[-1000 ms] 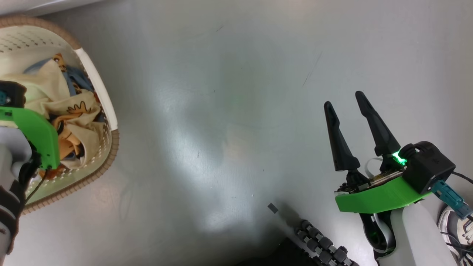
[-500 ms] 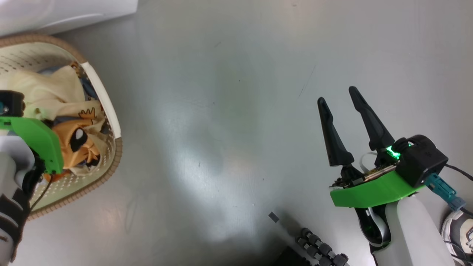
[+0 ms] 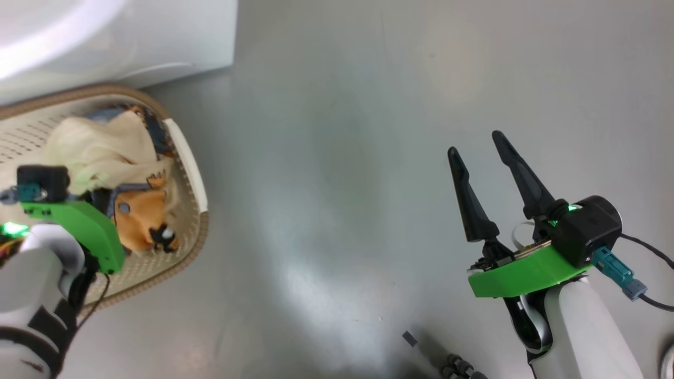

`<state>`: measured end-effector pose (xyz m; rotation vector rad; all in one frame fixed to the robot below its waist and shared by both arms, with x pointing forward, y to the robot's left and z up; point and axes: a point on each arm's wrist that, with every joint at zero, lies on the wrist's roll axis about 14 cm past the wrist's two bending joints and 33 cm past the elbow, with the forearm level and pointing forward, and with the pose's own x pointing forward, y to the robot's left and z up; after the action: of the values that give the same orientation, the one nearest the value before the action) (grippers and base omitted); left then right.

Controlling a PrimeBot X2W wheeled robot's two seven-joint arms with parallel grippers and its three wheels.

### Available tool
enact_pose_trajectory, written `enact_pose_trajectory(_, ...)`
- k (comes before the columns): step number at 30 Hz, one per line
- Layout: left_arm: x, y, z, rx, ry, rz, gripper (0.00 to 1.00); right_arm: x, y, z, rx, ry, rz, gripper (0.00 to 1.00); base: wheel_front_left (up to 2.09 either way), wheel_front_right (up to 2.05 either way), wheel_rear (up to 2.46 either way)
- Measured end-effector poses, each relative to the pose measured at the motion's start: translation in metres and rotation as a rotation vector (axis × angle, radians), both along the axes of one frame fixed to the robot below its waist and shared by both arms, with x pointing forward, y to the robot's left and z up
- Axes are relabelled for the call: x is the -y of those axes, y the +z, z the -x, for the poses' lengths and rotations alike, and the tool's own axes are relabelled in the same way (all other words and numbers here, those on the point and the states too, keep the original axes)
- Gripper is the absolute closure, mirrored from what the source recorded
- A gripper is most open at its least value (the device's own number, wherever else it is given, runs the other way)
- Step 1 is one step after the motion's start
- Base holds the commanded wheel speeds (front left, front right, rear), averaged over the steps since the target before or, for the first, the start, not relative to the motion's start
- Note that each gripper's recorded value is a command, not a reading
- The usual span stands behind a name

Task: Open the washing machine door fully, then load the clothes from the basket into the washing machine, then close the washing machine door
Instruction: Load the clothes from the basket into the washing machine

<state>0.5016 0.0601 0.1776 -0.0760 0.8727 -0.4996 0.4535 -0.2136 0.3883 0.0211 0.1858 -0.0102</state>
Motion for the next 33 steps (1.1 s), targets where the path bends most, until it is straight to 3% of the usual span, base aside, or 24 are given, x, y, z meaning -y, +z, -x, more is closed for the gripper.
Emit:
enact_pose_trajectory(7,-0.01,0.031,0.008,0.043,0.053,0.026,1.0,-0.01,0.021,0.001,0.048,0.028,0.002,0.0,0.0,0.0,0.0)
enact_pose_trajectory(14,-0.015,0.078,-0.01,0.153,0.134,0.095,1.0,-0.016,0.039,0.002,0.092,0.043,-0.006,0.0,0.0,0.0,0.0)
enact_pose_trajectory(33,-0.052,0.16,0.017,0.374,0.298,0.158,1.0,-0.034,0.073,0.01,0.171,0.084,-0.026,0.0,0.0,0.0,0.0)
